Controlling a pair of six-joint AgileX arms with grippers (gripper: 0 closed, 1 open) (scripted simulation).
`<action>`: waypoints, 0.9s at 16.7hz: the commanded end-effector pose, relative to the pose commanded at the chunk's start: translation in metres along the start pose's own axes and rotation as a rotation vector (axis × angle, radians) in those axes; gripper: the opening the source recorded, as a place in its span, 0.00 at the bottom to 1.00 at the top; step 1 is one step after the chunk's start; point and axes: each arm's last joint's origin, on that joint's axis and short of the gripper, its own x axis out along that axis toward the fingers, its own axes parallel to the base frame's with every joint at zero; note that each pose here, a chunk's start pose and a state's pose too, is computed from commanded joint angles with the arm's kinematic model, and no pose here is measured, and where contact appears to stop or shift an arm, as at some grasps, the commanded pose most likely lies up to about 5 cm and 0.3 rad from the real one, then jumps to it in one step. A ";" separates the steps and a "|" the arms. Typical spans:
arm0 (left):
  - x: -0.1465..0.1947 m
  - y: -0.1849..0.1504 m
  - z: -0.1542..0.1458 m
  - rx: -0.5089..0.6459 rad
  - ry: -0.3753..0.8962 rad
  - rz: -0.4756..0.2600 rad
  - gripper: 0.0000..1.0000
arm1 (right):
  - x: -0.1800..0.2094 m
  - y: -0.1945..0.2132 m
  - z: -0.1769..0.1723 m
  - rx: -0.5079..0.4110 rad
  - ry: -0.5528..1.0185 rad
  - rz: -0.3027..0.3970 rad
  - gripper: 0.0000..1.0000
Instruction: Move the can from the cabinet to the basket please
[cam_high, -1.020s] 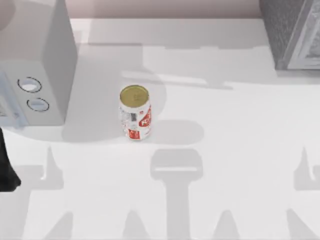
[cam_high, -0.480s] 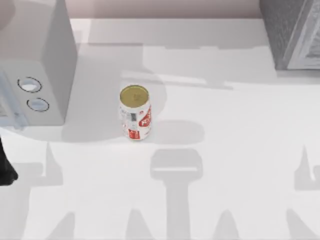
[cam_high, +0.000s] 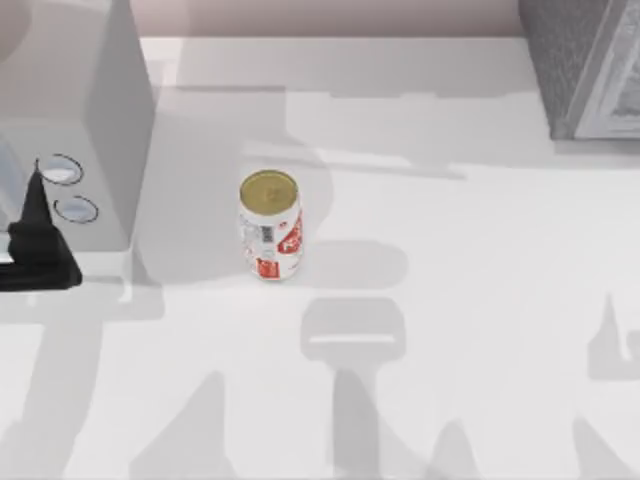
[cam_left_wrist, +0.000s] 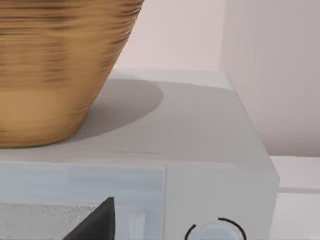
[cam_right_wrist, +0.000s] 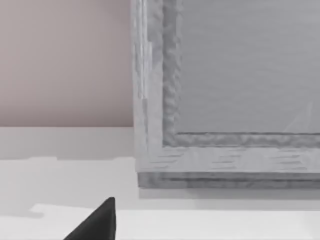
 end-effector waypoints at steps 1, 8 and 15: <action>0.009 -0.008 0.000 -0.002 0.012 -0.005 1.00 | 0.000 0.000 0.000 0.000 0.000 0.000 1.00; 0.064 -0.084 -0.034 0.007 0.083 -0.025 1.00 | 0.000 0.000 0.000 0.000 0.000 0.000 1.00; 0.072 -0.158 -0.110 0.024 0.095 -0.021 1.00 | 0.000 0.000 0.000 0.000 0.000 0.000 1.00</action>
